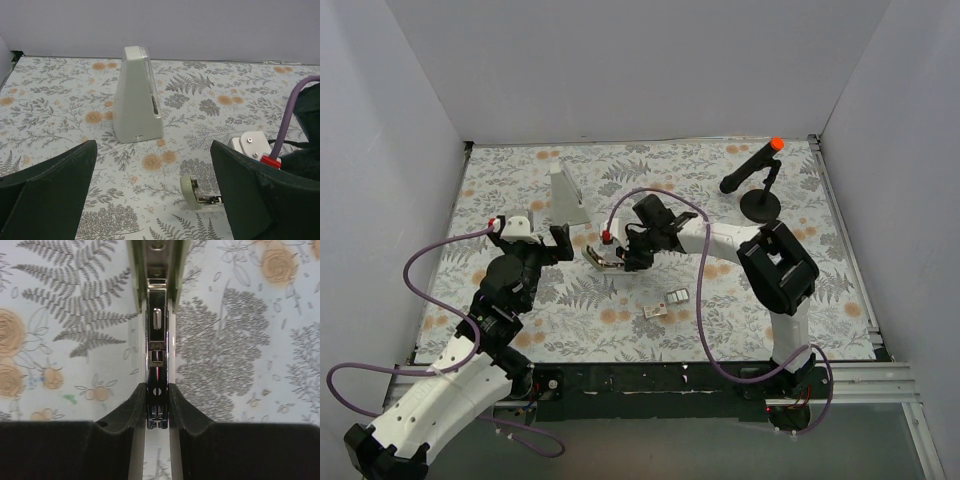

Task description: Load the staples into the stapler

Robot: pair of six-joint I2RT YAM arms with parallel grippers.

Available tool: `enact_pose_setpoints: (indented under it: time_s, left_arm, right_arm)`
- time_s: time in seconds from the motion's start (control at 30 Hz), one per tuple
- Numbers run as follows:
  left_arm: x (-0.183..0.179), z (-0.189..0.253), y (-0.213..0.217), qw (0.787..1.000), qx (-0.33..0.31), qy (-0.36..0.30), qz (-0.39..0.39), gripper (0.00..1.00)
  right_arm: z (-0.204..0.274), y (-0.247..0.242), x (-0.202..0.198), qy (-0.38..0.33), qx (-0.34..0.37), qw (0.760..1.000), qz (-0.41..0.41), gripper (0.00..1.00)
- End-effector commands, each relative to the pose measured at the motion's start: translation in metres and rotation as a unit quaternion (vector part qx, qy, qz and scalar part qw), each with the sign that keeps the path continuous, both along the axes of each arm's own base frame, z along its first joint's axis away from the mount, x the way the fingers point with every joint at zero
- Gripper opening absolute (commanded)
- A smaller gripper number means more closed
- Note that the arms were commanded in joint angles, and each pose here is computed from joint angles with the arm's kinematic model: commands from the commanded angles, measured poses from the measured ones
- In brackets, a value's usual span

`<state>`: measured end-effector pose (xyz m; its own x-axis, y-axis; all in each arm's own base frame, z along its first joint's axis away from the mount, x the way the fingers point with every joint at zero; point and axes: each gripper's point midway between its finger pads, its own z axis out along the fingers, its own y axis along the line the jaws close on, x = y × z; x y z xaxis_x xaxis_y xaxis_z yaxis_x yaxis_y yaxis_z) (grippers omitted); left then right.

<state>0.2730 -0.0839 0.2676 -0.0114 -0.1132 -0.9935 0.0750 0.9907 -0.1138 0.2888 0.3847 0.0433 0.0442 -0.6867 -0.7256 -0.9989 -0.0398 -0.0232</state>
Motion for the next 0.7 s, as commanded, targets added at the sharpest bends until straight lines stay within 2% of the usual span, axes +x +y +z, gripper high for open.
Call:
enact_pose_setpoints:
  time_s: [0.0,0.13,0.37,0.47,0.67]
  left_arm:
    - [-0.002,0.0,0.003,1.0,0.0,-0.006,0.001,0.98]
    - [-0.002,0.0,0.003,1.0,-0.001,-0.006,0.0,0.98]
    - [-0.004,0.003,0.003,1.0,-0.005,-0.01,-0.002,0.98]
    - [-0.004,0.003,0.003,1.0,-0.006,-0.011,-0.001,0.98]
    - [-0.004,0.003,0.002,1.0,-0.006,-0.01,-0.003,0.98]
  right_arm:
    - [0.014,-0.002,-0.023,0.005,0.004,0.999,-0.052,0.15]
    - [0.01,-0.014,-0.035,0.028,-0.01,0.99,-0.135,0.16]
    - [0.0,-0.03,-0.044,0.028,-0.026,0.969,-0.243,0.18]
    - [-0.002,-0.035,-0.043,0.017,-0.029,0.96,-0.277,0.18]
    - [-0.007,-0.035,-0.048,0.039,-0.025,0.941,-0.336,0.18]
